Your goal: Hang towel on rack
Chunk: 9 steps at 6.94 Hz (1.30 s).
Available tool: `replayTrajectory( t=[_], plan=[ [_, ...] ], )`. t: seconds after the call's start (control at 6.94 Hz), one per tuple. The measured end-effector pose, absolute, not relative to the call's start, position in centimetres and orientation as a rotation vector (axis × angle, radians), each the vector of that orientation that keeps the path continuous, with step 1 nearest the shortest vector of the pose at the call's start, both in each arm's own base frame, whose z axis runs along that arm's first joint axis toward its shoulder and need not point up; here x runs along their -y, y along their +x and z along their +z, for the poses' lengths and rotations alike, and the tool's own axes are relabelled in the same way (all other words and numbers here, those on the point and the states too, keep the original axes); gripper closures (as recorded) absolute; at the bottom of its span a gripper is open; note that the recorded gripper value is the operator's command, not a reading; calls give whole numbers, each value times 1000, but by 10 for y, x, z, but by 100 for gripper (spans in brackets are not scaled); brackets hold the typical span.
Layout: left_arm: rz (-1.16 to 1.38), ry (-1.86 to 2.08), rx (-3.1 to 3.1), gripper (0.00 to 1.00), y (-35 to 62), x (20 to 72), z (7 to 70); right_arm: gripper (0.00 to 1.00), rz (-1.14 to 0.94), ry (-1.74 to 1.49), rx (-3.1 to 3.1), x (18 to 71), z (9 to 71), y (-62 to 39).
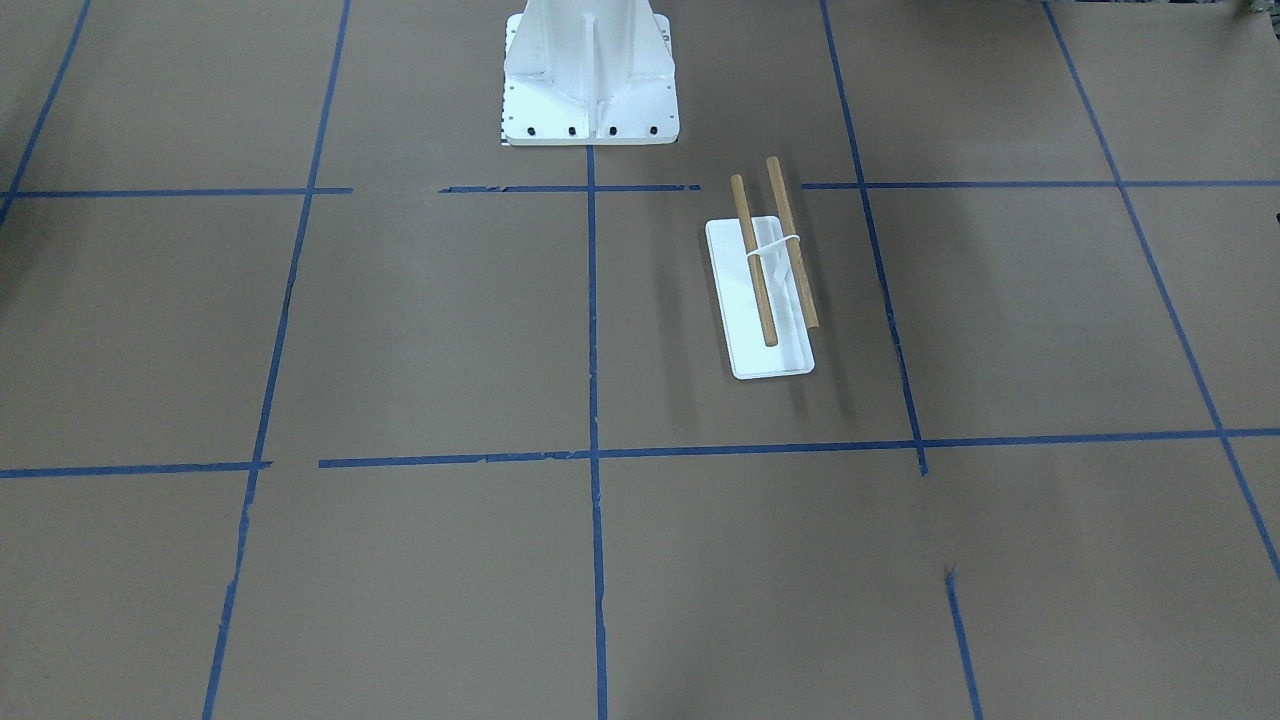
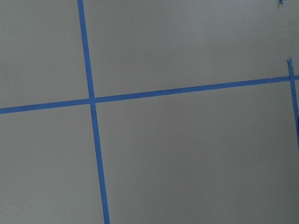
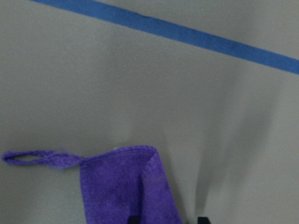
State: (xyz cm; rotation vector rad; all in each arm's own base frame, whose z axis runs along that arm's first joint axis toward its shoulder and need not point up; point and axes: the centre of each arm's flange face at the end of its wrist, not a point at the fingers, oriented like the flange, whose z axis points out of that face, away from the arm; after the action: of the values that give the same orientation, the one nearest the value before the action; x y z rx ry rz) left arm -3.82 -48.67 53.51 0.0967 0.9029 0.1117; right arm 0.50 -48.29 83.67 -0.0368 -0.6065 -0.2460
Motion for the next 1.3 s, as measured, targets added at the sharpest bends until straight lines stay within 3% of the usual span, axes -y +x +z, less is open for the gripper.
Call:
replayTrajectory(
  t=[0.43, 0.86, 1.3],
  plan=[
    [112, 96, -915, 0, -38, 486, 535, 100, -221, 17, 641, 487, 816, 27],
    [127, 113, -1081, 0, -28, 485, 518, 100, -116, 85, 772, 472, 651, 53],
    [123, 181, -1132, 0, -22, 494, 481, 100, 6, 55, 965, 452, 501, 17]
  ],
)
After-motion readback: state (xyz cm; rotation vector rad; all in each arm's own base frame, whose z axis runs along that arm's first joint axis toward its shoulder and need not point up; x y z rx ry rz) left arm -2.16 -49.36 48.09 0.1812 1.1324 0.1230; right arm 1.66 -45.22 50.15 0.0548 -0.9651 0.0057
